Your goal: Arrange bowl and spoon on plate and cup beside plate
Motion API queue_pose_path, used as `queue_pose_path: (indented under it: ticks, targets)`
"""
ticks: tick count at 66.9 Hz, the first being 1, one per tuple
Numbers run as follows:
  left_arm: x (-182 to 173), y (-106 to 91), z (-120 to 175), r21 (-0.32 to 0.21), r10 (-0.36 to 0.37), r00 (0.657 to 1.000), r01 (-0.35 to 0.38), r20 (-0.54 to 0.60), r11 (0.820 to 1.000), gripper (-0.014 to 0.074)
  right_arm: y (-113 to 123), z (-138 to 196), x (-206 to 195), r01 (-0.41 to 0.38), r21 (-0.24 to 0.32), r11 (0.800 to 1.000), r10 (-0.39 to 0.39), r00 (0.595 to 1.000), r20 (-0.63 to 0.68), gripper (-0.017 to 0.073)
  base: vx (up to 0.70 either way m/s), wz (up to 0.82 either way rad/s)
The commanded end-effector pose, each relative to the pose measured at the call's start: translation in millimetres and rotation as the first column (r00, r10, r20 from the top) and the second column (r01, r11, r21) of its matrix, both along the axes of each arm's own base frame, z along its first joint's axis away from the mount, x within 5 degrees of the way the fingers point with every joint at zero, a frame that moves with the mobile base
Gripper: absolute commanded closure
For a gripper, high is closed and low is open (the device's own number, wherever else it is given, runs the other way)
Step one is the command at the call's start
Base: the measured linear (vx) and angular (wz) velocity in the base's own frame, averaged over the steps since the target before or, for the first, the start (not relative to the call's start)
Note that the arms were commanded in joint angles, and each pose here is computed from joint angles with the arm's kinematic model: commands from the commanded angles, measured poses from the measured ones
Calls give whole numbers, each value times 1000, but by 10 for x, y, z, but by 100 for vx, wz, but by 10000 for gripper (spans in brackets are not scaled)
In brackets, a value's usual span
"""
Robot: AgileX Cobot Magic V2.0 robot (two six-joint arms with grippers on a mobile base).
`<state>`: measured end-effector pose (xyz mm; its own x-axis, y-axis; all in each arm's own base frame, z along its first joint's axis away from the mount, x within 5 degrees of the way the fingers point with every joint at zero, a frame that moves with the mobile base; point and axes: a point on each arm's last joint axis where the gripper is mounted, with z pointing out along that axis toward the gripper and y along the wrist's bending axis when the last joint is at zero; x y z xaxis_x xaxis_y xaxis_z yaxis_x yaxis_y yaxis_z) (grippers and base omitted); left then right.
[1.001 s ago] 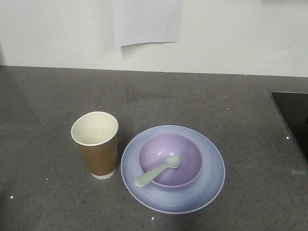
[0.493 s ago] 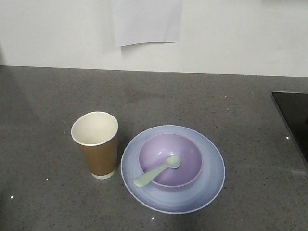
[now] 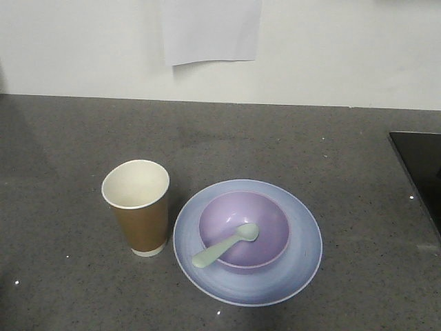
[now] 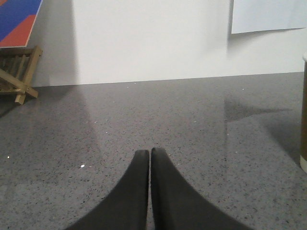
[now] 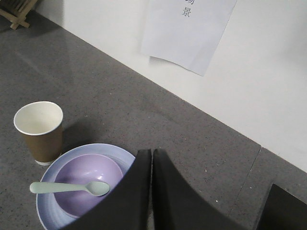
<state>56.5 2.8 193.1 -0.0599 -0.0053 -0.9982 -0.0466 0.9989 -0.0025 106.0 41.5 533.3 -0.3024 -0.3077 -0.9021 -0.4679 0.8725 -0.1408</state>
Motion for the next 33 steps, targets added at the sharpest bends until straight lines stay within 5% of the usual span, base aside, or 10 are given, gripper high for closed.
queue_pose_path:
  ticks: [1,9,19,29,33]
  targets:
    - [-12,-2,93,-4,0,996,1,86,1000,601,-22,108,65,36,10,999,-37,995,96,562,0,0]
    - [-12,-2,93,-4,0,996,1,86,1000,601,-26,-38,210,82,37,996,-86,987,134,562,0,0]
    - [-12,-2,93,-4,0,996,1,86,1000,601,-48,-672,433,163,89,983,-178,964,196,562,0,0]
    - [-12,-2,93,-4,0,996,1,86,1000,601,-119,-1430,345,198,216,956,-259,916,307,562,0,0]
    - [-12,-2,93,-4,0,996,1,86,1000,601,-202,-1699,241,234,281,931,-319,895,313,562,0,0]
